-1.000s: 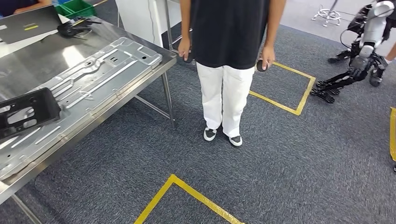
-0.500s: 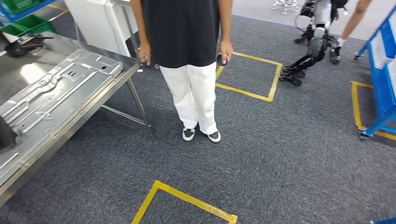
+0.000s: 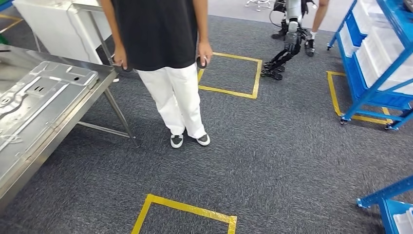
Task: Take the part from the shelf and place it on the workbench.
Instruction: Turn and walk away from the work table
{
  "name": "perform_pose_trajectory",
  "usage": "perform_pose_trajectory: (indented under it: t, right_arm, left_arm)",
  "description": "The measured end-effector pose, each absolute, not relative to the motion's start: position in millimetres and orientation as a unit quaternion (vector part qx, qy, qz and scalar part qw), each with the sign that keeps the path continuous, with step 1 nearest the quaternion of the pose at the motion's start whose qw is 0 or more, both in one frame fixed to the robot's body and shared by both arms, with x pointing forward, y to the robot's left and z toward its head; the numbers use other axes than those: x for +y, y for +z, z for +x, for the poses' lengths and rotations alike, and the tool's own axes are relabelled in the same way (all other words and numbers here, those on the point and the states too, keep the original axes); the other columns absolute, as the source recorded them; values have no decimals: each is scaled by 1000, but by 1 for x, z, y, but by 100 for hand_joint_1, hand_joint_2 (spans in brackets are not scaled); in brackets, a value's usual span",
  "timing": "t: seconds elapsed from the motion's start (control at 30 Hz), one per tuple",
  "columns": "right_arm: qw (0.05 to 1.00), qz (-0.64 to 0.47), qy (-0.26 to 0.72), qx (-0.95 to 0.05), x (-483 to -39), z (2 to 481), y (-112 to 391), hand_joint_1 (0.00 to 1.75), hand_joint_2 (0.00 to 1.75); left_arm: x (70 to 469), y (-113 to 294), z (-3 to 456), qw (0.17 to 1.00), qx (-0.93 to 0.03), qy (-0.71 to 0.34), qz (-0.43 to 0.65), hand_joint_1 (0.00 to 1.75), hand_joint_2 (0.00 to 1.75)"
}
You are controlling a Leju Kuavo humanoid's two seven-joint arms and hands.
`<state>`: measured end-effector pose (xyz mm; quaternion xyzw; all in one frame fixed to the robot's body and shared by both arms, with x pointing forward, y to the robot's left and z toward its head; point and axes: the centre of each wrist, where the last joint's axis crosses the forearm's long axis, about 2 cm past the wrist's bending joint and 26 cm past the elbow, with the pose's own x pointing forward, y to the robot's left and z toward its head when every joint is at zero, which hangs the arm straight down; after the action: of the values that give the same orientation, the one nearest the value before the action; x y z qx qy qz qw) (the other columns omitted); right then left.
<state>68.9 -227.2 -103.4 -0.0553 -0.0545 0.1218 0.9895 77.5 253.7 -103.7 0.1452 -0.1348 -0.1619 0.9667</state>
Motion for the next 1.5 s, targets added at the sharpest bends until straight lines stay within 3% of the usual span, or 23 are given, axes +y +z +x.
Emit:
perform_pose_trajectory:
  t: [1.5]
  right_arm:
    - [991, -53, 110, -52, -225, 70, -103, 0, 0]
  left_arm:
    - [253, -104, 76, 968, -121, -170, 141, 0, 0]
